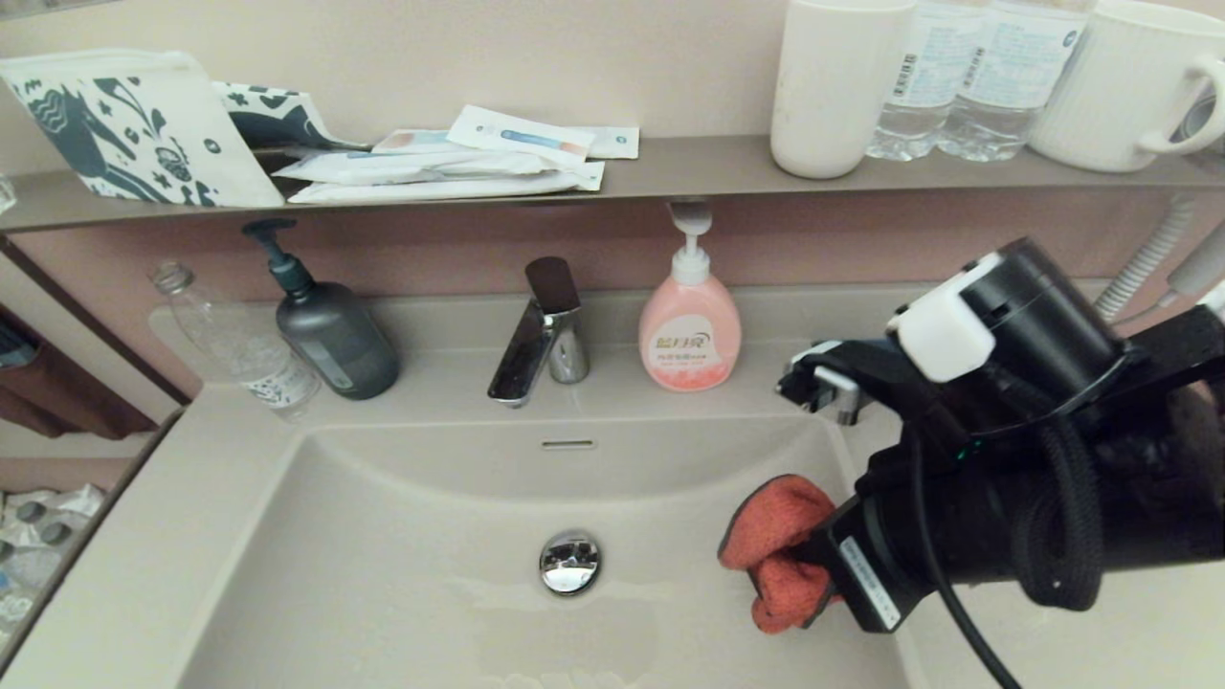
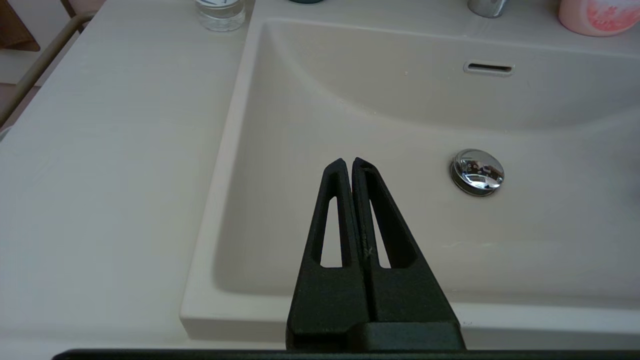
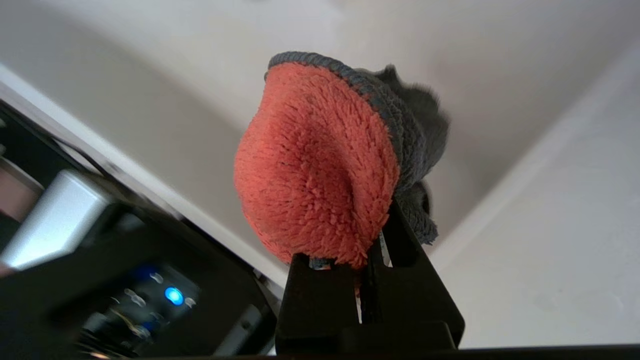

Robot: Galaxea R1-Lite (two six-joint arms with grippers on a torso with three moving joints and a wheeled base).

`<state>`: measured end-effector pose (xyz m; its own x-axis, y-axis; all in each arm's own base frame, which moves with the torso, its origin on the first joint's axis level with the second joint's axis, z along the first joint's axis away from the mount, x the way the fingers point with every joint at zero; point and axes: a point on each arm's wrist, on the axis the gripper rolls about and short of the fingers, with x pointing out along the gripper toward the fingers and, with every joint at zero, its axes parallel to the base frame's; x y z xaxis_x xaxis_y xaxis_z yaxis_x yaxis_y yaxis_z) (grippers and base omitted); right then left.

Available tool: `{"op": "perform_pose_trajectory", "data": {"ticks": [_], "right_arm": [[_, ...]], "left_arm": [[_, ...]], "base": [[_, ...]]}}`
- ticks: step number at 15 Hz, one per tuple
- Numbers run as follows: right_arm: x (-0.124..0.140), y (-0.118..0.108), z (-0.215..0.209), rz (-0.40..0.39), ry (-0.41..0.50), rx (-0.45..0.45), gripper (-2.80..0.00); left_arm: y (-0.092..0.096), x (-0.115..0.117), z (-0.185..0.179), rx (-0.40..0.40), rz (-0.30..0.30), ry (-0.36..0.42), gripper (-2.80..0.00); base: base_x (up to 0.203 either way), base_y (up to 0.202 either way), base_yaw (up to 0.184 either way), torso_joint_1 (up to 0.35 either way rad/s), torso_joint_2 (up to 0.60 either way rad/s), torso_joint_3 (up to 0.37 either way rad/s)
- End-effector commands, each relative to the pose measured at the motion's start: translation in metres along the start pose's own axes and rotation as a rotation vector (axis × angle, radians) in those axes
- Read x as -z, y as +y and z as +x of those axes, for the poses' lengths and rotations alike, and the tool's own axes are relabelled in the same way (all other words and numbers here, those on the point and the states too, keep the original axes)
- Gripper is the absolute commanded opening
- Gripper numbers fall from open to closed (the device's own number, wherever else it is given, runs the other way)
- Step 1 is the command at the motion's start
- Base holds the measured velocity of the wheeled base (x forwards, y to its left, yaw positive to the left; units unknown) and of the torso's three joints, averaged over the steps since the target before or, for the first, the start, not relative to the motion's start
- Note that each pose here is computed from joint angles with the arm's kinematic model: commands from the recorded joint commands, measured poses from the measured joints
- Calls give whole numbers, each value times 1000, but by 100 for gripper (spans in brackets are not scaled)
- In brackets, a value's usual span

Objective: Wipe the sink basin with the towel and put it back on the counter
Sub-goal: Wipe the sink

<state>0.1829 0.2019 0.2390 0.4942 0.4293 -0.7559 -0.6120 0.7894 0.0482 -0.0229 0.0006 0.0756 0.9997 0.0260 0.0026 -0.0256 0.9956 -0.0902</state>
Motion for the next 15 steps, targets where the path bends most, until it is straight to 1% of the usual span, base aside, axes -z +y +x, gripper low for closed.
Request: {"op": "perform_pose_trajectory", "data": {"ticks": [1,4,6,8,10,13,15], "right_arm": [[3,12,27,-35,79,11,-280],[8,17,61,-91,164,73,-280],[12,26,80,-133,212,76,-280],[17,38,110,-168,274,74,-280],[19,49,139,-193,316,71,-280],[18,59,173,-201,342,94,-280],[22,62,183,-149,347,152,-280]], "left_arm": [[0,0,0,0,-2,1,-280],[0,0,0,0,-2,1,-280],[0,0,0,0,-1,1,-280],[0,0,0,0,0,1,-280],[0,0,0,0,0,1,-280],[0,0,0,0,0,1,-280],[0,0,0,0,0,1,-280]], "base": [[0,0,0,0,0,0],[0,0,0,0,0,0],[0,0,0,0,0,0],[0,0,0,0,0,0],[0,0,0,0,0,0],[0,0,0,0,0,0],[0,0,0,0,0,0]]}}
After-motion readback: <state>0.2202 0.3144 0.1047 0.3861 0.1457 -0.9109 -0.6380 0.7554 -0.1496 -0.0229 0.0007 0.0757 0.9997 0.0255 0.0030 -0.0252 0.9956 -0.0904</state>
